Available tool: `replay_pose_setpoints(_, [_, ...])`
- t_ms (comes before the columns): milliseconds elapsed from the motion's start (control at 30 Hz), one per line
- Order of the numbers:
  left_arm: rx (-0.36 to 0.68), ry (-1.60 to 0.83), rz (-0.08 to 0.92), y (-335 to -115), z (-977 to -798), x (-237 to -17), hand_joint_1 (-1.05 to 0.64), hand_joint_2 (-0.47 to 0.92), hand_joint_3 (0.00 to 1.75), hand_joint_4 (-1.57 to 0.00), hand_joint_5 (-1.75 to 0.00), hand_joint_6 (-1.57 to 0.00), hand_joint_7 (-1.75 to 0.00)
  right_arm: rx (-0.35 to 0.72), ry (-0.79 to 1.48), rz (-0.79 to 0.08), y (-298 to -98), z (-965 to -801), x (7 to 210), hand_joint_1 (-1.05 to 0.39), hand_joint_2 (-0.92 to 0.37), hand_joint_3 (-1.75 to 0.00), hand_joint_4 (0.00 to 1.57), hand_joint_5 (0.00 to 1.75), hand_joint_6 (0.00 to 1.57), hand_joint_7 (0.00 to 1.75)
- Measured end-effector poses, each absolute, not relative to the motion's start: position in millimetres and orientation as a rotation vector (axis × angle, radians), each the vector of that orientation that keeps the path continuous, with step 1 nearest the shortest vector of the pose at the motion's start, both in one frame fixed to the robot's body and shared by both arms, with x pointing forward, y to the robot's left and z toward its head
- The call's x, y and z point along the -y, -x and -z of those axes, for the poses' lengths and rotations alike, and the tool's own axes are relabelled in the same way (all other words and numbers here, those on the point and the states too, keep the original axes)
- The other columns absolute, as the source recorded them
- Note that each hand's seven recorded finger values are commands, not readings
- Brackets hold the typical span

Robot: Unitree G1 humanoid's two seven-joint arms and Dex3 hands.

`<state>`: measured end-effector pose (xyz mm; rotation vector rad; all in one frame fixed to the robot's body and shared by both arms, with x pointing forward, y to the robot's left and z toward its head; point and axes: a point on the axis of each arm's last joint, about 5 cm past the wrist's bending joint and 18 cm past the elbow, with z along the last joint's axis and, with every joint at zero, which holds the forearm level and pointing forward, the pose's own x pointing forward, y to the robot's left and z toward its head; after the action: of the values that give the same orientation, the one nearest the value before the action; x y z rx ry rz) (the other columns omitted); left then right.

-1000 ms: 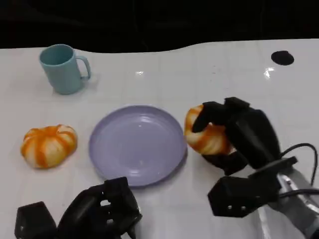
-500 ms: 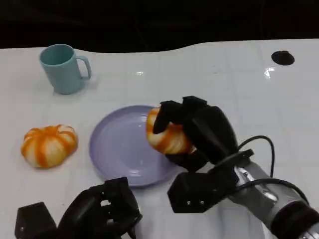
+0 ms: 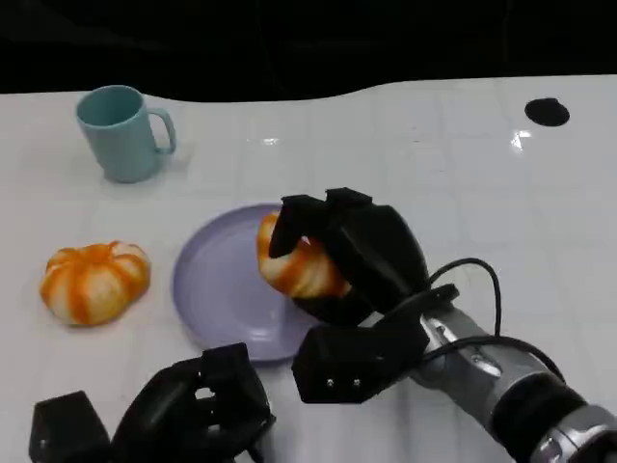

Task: Grasp the bread from the table and place it into the plate.

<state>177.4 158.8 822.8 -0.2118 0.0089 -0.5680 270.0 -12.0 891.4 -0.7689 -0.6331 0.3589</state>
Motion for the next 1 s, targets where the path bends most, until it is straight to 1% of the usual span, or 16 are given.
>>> replay_pose_setpoints(33, [-0.009,0.212,0.568,-177,-822.8,-159,-0.54,0.68,0.62,-0.8,-1.75,-0.77,-1.4,0.633,0.769,-0.36,-270,-891.6,12,-0.21,-0.54,-0.79,0.68,1.27,0.71,0.69])
replay_pose_setpoints(100, [-0.01,0.21,0.569,-177,-822.8,-159,-0.53,0.68,0.63,-0.8,-1.75,-0.77,-1.4,0.625,0.774,-0.376,-270,-891.6,12,-0.26,-0.63,-0.63,0.51,1.01,0.62,0.46])
replay_pose_setpoints(133, [-0.009,0.209,0.57,-177,-822.9,-159,-0.52,0.67,0.63,-0.79,-1.75,-0.76,-1.4,0.617,0.78,-0.391,-270,-891.6,12,-0.3,-0.74,-0.44,0.41,0.76,0.55,0.29])
replay_pose_setpoints(167, [-0.009,0.209,0.57,-177,-822.9,-159,-0.52,0.67,0.63,-0.79,-1.75,-0.76,-1.4,0.607,0.786,-0.409,-270,-891.5,12,-0.33,-0.81,-0.32,0.36,0.63,0.52,0.2])
replay_pose_setpoints(200, [-0.009,0.21,0.57,-177,-822.9,-159,-0.52,0.67,0.64,-0.79,-1.75,-0.76,-1.4,0.598,0.794,-0.427,-271,-891.4,13,-0.39,-0.87,-0.21,0.26,0.53,0.46,0.11])
replay_pose_setpoints(233, [-0.009,0.21,0.57,-177,-822.8,-159,-0.52,0.67,0.64,-0.79,-1.75,-0.76,-1.4,0.59,0.804,-0.443,-271,-891.4,14,-0.42,-0.9,-0.18,0.22,0.5,0.44,0.08])
replay_pose_setpoints(333, [-0.009,0.211,0.57,-177,-822.8,-159,-0.52,0.66,0.64,-0.79,-1.75,-0.76,-1.41,0.577,0.827,-0.479,-272,-893.7,15,-0.52,-0.92,-0.14,0.14,0.46,0.38,0.03])
replay_pose_setpoints(433, [-0.009,0.211,0.57,-177,-822.8,-159,-0.52,0.66,0.65,-0.8,-1.75,-0.76,-1.4,0.567,0.839,-0.502,-273,-897.7,15,-0.56,-0.92,-0.14,0.09,0.46,0.36,0.01])
replay_pose_setpoints(567, [-0.009,0.211,0.57,-177,-822.9,-158,-0.52,0.65,0.66,-0.8,-1.75,-0.76,-1.4,0.567,0.84,-0.518,-272,-901.3,16,-0.57,-0.92,-0.13,0.06,0.48,0.34,0.0])
replay_pose_setpoints(733, [-0.008,0.212,0.57,-177,-822.9,-158,-0.51,0.65,0.66,-0.79,-1.75,-0.76,-1.41,0.554,0.844,-0.52,-269,-899.5,22,-0.58,-0.92,-0.13,0.05,0.51,0.34,0.0])
replay_pose_setpoints(1000, [-0.009,0.216,0.571,-178,-822.9,-158,-0.51,0.64,0.68,-0.79,-1.75,-0.76,-1.41,0.561,0.836,-0.512,-263,-899.2,36,-0.57,-0.92,-0.12,0.05,0.55,0.35,0.01])
